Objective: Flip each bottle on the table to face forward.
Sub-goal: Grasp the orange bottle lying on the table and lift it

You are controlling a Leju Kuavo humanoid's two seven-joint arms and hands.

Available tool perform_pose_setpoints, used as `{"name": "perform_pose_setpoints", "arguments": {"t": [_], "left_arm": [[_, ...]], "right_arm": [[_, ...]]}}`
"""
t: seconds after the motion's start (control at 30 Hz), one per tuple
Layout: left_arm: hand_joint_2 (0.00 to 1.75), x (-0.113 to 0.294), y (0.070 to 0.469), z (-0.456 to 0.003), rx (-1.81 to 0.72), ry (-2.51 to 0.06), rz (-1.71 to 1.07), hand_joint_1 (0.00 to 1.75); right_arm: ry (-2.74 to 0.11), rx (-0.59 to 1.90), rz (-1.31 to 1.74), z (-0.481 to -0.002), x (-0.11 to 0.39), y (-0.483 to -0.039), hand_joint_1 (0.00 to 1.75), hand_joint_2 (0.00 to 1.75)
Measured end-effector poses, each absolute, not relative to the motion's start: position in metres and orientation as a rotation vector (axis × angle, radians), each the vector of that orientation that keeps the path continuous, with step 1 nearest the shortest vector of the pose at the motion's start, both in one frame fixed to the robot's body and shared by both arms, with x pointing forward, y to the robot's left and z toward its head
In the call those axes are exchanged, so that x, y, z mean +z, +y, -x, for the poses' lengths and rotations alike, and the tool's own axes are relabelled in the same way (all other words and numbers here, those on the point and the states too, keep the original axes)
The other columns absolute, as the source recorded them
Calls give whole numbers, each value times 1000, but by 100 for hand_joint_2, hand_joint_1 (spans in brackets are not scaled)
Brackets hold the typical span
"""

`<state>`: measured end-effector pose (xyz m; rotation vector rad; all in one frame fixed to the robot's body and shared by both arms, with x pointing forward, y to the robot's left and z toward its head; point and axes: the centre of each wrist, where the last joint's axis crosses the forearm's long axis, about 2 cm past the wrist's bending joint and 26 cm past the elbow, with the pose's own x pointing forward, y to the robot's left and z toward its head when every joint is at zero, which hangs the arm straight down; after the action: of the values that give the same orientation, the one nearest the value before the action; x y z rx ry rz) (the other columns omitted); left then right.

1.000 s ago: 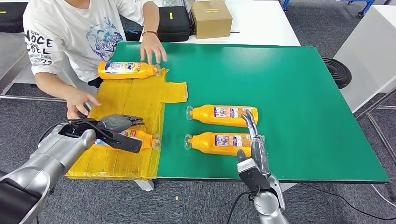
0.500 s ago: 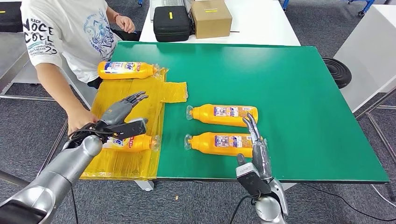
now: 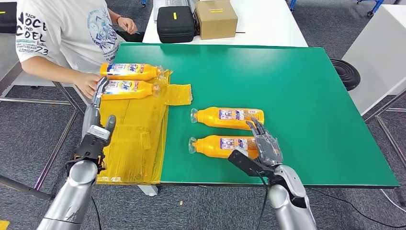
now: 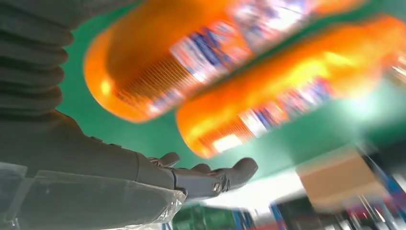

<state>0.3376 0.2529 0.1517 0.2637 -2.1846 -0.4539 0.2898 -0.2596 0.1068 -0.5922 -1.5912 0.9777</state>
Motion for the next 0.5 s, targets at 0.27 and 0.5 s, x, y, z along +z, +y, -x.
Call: {"name": "perform_pose_setpoints", "arguments": {"t": [0.27,0.5], "left_arm": [[175,152,250,-321,-384,-2203,-296,0],[175,152,251,-315,-358,-2187,-328,0]], "right_arm": [[-1393,1146,594,-319,91,-294,0,175],[-1327,1237,546,-337,90,-298,0,175]]}}
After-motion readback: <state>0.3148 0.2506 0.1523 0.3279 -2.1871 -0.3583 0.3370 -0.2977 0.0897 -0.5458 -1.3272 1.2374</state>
